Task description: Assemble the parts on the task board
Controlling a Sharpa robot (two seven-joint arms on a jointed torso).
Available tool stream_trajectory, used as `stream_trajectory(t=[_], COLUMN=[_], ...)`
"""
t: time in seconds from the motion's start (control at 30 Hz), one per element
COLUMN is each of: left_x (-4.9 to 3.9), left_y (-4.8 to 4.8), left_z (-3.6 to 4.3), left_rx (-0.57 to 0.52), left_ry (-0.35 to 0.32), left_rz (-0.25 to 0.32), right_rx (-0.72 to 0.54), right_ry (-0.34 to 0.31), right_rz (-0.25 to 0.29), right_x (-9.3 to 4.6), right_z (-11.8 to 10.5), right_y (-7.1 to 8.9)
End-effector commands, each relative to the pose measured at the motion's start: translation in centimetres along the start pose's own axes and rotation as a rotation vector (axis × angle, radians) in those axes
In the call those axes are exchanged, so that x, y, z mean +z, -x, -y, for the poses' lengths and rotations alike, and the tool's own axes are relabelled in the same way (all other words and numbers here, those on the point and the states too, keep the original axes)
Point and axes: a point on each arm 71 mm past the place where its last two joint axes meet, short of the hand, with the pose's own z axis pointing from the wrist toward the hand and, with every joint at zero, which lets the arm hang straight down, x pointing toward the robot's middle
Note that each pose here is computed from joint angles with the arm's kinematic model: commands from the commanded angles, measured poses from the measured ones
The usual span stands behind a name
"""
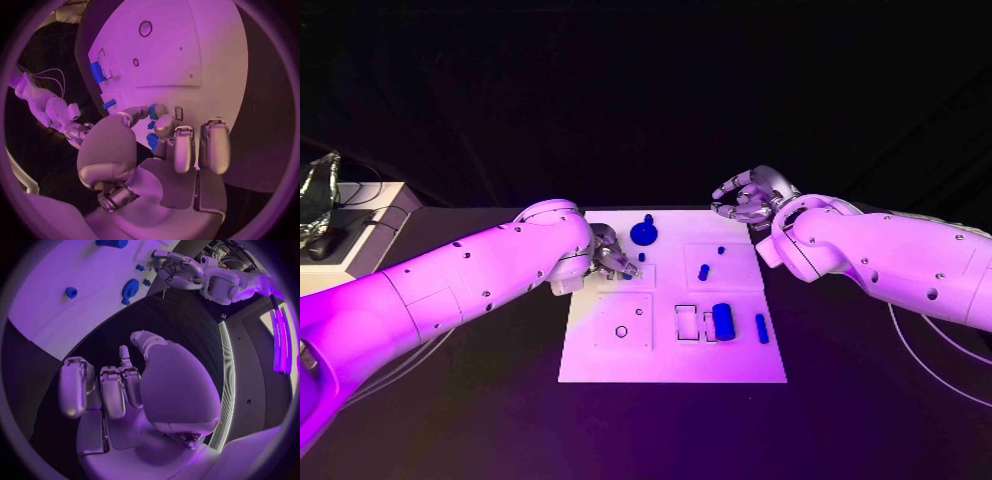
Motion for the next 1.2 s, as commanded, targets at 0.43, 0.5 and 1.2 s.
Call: stream_trajectory(t=[0.43, 0.5, 1.2], left_x=[0.35, 0.35, 0.01], left_y=[-0.97, -0.95, -1.10], left_z=[-0.53, -0.56, -0.77], left_rx=[0.004, 0.002, -0.007], left_ry=[0.018, 0.019, 0.007], left_rz=[-0.042, -0.041, -0.029], right_rx=[0.001, 0.002, 0.002], right_ry=[0.025, 0.024, 0.014], right_rz=[0.027, 0.028, 0.024], right_x=[-0.07, -0.07, -0.17], right_z=[-0.14, -0.12, 0.32], right_y=[0.13, 0.14, 0.02])
